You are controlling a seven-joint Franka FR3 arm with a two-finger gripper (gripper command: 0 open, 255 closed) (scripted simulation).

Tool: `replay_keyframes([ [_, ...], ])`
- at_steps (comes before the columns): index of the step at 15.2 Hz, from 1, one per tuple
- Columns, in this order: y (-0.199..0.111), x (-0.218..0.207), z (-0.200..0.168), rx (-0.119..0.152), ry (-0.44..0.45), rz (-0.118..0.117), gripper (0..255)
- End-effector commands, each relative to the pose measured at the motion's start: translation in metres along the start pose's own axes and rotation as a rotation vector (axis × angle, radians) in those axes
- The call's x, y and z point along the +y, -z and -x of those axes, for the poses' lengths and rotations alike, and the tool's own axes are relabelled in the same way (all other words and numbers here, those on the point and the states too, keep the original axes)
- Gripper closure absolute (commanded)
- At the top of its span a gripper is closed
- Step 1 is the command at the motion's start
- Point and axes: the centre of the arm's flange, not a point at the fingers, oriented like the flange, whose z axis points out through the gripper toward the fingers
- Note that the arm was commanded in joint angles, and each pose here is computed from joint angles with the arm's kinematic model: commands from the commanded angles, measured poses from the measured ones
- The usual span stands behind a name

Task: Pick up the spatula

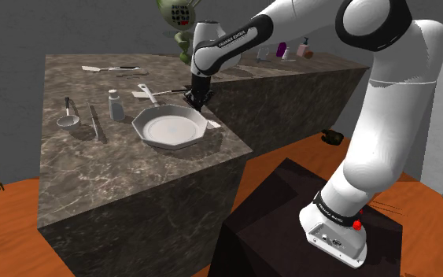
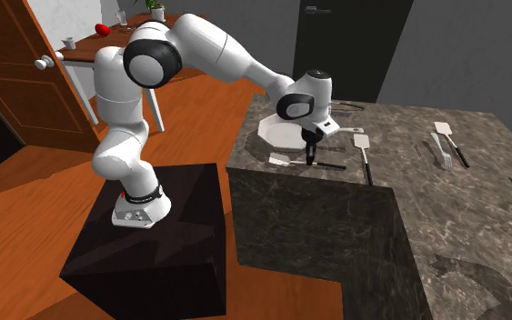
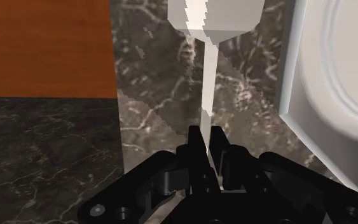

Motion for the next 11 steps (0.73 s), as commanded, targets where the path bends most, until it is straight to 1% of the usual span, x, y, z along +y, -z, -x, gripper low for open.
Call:
replay_keyframes([
  [1, 0.004, 0.0, 0.002, -0.004, 0.001, 0.001, 255],
  [11, 0.056, 0.0, -0.002, -0.004, 0.001, 0.001, 255],
])
